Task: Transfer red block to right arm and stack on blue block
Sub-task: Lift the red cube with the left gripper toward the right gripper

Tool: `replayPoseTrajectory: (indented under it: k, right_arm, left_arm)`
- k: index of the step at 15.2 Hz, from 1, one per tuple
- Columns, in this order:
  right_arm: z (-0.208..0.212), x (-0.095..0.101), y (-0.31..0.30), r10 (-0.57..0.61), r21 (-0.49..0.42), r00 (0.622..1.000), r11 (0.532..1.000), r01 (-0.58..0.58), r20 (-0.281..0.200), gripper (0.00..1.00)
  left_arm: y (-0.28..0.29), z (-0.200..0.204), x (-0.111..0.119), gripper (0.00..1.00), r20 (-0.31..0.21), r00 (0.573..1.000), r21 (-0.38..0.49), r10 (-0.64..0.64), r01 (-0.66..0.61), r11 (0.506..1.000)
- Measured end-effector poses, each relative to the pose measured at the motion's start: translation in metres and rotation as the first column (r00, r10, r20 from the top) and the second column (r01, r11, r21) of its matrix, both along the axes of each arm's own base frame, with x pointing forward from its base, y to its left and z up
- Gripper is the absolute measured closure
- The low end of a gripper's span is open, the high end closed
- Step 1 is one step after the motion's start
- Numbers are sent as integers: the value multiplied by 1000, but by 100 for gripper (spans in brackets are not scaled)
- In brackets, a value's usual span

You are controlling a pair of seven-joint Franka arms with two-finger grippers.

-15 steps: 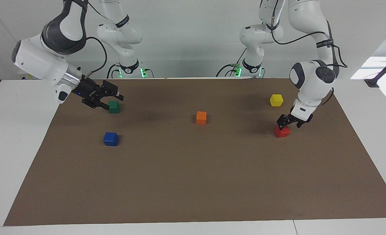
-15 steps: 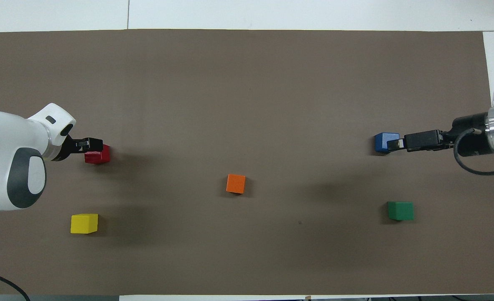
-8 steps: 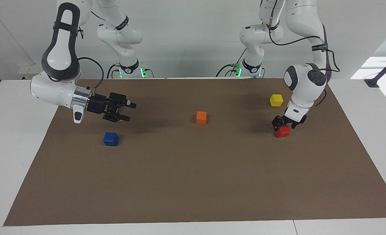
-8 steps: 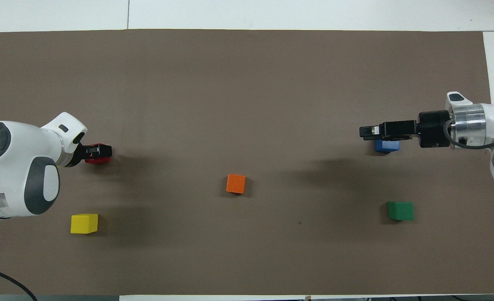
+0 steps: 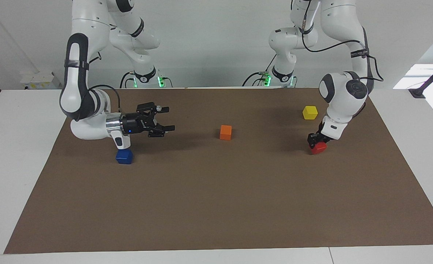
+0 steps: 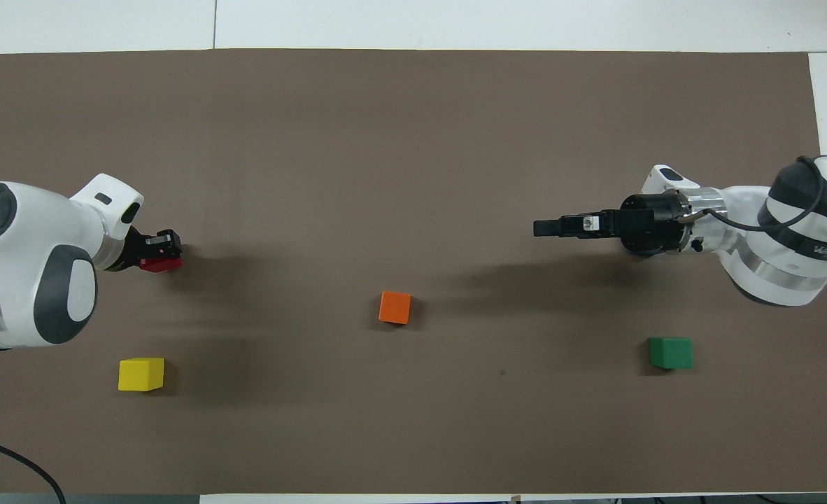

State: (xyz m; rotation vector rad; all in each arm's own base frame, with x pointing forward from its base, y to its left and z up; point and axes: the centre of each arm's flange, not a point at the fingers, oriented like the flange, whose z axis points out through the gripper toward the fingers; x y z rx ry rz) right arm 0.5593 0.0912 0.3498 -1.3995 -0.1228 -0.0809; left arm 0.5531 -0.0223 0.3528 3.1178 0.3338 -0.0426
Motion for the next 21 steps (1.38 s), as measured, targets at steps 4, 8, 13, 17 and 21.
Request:
replayPoseTrajectory:
  k: [4,8,13,17,21]
  right_arm:
    - [-15,-2,60,-1,249,1000,969,4,-12,0]
    - [-21,-6,98,11,437,999,900,6,-35,0]
    - [-39,-25,159,42,619,995,785,22,-89,0]
    - [-43,-28,167,58,652,992,758,29,-112,0]
    - [-49,-36,183,86,677,988,736,22,-126,0]
  left_arm:
    - [-55,111,13,45,-133,980,-134,146,-164,977]
    - [-134,223,-29,45,-177,911,-224,373,-406,886]
    - [-209,254,-69,45,-363,680,-200,637,-724,660]
    - [-239,257,-73,45,-462,478,-164,747,-874,458]
    - [-269,255,-71,45,-489,335,-208,805,-941,266]
